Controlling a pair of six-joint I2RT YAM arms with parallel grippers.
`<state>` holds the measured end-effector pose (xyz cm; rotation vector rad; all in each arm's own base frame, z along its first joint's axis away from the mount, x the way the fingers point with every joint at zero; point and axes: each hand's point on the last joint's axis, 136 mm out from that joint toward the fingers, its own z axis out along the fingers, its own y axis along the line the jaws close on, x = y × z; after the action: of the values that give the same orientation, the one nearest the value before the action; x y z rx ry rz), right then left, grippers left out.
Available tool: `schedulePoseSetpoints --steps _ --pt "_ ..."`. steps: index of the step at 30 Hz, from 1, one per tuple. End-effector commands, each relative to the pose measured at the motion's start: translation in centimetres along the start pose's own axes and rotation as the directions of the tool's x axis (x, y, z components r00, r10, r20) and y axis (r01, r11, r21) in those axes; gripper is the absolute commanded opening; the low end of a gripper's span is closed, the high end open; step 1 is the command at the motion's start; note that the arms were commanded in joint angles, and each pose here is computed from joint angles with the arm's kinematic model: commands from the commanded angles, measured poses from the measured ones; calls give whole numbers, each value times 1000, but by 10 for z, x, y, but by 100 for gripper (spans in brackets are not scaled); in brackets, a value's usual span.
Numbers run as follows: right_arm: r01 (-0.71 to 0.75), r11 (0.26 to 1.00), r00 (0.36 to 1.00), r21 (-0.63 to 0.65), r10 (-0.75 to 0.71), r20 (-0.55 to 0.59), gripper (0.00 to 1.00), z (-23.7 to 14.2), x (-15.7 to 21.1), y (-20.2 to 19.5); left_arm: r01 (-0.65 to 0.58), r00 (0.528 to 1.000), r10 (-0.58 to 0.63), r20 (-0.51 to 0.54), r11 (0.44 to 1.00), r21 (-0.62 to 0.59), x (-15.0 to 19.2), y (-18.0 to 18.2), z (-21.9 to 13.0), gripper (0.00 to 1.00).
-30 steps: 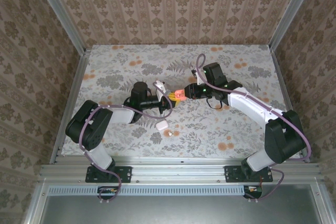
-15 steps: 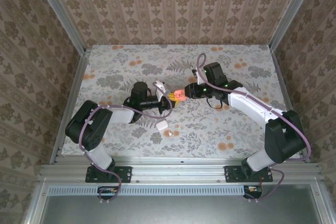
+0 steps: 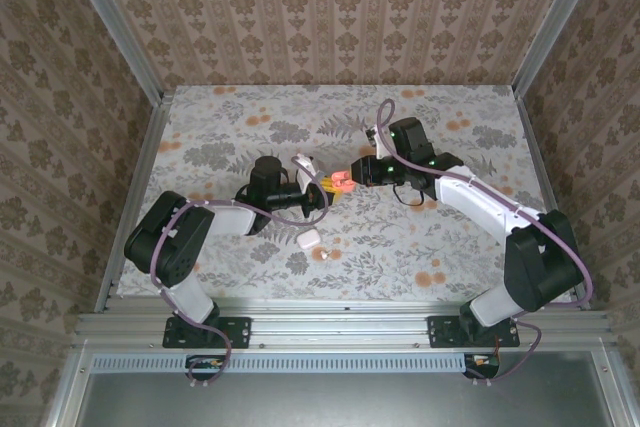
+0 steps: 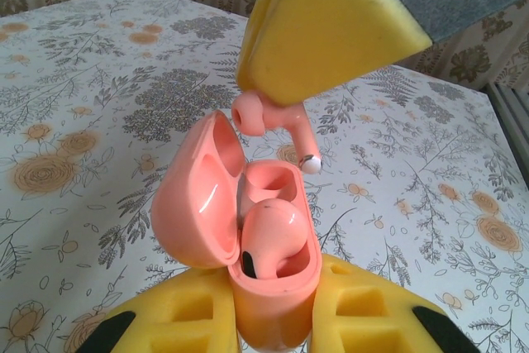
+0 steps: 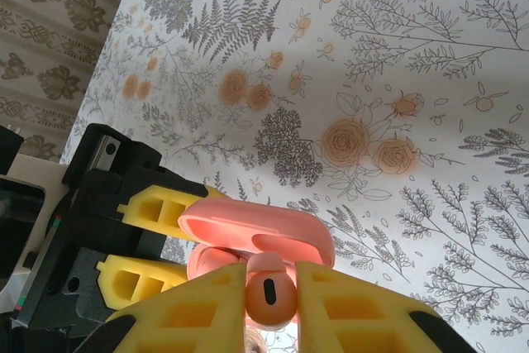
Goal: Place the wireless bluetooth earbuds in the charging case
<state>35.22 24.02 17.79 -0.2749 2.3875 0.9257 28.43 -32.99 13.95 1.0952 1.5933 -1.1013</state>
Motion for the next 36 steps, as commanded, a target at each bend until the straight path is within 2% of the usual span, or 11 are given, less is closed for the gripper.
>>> schedulePoseSetpoints --steps 1,7,12,19,25,29,32,36 --pt "69 998 997 6 -70 46 21 -15 -7 5 6 1000 -7 24 1000 27 -11 -3 2 9" --pt "218 975 971 42 -221 91 21 -32 -13 10 33 999 -35 38 998 59 -15 -9 0 9" --pt "385 921 911 56 -389 140 20 -51 -15 23 54 997 -59 56 994 93 -20 -13 -2 9" --pt "601 794 777 84 -606 170 19 -64 -12 31 28 996 -42 84 988 151 -29 -23 -5 9" --pt "728 684 664 54 -722 194 19 -64 -7 43 -17 994 0 109 987 158 -30 -26 -7 10" --pt "804 591 565 63 -794 225 17 -62 0 47 -34 994 17 110 988 152 -30 -26 -8 10" --pt "834 546 517 78 -824 232 17 -61 2 48 -38 994 21 111 987 155 -31 -27 -8 10" --pt "850 519 493 87 -843 214 17 -58 1 46 -41 993 24 111 987 153 -32 -27 -8 10"
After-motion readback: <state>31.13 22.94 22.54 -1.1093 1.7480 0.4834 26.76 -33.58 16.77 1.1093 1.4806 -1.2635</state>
